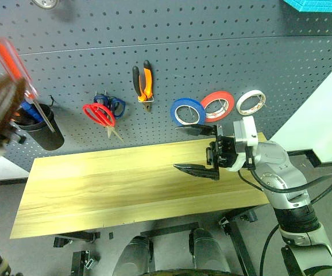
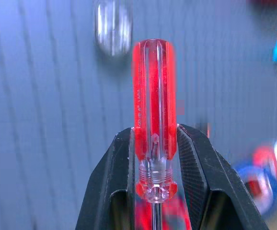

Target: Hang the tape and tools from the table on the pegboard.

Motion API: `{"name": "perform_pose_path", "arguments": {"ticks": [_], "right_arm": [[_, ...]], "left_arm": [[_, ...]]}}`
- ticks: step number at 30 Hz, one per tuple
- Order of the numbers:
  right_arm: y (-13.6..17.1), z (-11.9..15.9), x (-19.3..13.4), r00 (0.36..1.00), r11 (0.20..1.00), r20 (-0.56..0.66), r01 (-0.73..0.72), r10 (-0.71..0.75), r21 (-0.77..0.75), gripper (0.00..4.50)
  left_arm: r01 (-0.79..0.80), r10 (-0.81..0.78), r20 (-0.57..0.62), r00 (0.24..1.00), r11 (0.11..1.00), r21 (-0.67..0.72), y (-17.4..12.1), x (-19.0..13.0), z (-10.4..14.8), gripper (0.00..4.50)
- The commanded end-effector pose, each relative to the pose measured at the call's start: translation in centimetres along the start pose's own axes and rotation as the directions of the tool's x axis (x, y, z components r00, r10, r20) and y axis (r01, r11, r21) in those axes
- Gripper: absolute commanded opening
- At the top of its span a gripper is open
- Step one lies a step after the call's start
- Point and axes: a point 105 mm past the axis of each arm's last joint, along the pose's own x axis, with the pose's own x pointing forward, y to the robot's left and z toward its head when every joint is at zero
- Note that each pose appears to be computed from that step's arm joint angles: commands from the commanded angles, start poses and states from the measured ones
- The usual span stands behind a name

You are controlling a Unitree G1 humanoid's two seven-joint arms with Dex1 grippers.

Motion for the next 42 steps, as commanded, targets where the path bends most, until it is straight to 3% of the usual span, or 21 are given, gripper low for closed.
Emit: {"name": "perform_pose_path", "arguments": {"ticks": [1, 10, 16, 23, 32, 37, 42], "right_arm": [[-0.1, 3.1, 0.8, 0.993, 1.000, 0.116, -0.011, 0.013, -0.016, 4.50], [-0.5, 3.8, 1.3, 0.990, 1.000, 0.144, 0.001, -0.001, -0.001, 4.50], [-0.5, 3.6, 1.1, 0.991, 1.000, 0.133, 0.009, -0.008, -0.006, 4.50], [-0.6, 3.3, 0.9, 0.994, 1.000, 0.111, 0.026, -0.024, -0.014, 4.50], [-0.6, 3.4, 1.1, 0.994, 0.999, 0.103, 0.031, -0.029, -0.020, 4.50], [-0.9, 3.2, 0.7, 0.996, 0.998, 0.079, 0.053, -0.051, -0.025, 4.50], [-1.4, 2.3, -1.0, 0.995, 0.994, 0.018, 0.103, -0.103, -0.028, 4.50]], "left_arm": [[-0.054, 0.047, 0.084, 0.995, 0.994, 0.092, 1.6, 0.6, 2.5, 0.89], [-0.188, 0.184, 0.044, 0.982, 0.924, 0.334, 5.8, 1.1, 0.7, 0.89], [-0.190, 0.207, -0.021, 0.978, 0.930, 0.316, 6.2, 0.3, -2.8, 0.89], [-0.195, 0.224, -0.071, 0.972, 0.937, 0.291, 6.6, -0.7, -4.8, 0.89], [-0.201, 0.225, -0.071, 0.972, 0.947, 0.250, 6.1, -0.8, -5.3, 3.78], [-0.180, 0.186, -0.019, 0.982, 0.968, 0.173, 4.6, -0.5, -3.8, 3.78], [-0.047, 0.054, -0.112, 0.992, 0.997, 0.067, 0.8, -2.3, -4.3, 3.78]]}}
